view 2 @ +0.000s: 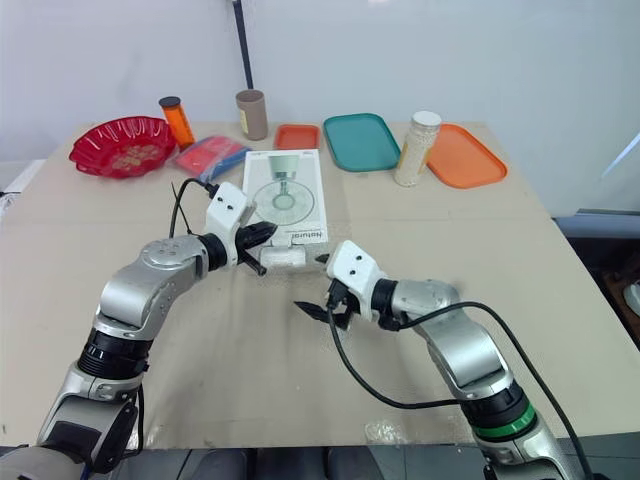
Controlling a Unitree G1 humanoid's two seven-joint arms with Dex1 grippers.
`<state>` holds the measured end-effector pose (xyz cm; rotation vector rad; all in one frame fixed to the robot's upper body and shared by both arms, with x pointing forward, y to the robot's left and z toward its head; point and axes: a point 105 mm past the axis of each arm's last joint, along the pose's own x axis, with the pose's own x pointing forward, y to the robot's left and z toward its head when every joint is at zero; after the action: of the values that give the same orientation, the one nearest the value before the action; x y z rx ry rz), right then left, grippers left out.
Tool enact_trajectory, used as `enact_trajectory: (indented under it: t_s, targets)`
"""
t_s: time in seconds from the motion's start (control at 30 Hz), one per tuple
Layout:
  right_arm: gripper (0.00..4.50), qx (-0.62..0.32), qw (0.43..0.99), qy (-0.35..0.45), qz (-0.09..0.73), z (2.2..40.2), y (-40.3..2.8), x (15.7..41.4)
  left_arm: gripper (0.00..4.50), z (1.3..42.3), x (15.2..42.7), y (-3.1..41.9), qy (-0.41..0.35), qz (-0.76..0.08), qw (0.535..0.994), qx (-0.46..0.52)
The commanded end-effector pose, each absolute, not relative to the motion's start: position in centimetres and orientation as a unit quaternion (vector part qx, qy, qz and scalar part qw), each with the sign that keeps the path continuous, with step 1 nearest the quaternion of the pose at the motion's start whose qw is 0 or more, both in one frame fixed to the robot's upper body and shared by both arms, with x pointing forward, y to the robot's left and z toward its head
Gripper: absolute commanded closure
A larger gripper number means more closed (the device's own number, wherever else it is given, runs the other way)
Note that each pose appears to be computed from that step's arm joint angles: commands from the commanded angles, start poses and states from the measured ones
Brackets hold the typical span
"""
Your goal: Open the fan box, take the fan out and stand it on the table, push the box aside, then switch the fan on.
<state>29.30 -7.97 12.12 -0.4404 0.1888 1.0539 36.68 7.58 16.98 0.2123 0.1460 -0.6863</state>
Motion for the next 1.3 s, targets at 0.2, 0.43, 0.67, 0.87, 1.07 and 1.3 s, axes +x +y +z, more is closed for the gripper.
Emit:
enact_trajectory:
  t_s: [0.2,0.43,0.67,0.87,1.07,1.3]
  targets:
    - [0.00,-0.210,0.812,0.134,0.528,9.6,-8.1,26.9,4.42,18.2,36.3,7.4,0.062,-0.335,0.935,0.097]
    - [0.00,-0.138,0.871,0.119,0.457,12.2,-9.6,29.9,4.42,17.7,36.4,7.8,0.067,-0.329,0.937,0.099]
    - [0.00,-0.155,0.879,0.120,0.434,12.2,-9.9,31.2,4.42,17.8,36.6,7.5,0.063,-0.330,0.937,0.097]
    - [0.00,-0.143,0.875,0.105,0.450,12.7,-8.2,31.9,4.42,17.8,36.6,7.4,0.062,-0.331,0.936,0.098]
    - [0.00,-0.103,0.861,0.098,0.489,14.1,-7.7,30.5,4.42,17.7,36.4,7.7,0.062,-0.330,0.936,0.103]
    - [0.00,-0.083,0.843,0.104,0.522,14.8,-7.8,28.4,4.42,18.0,36.5,8.0,0.055,-0.323,0.939,0.105]
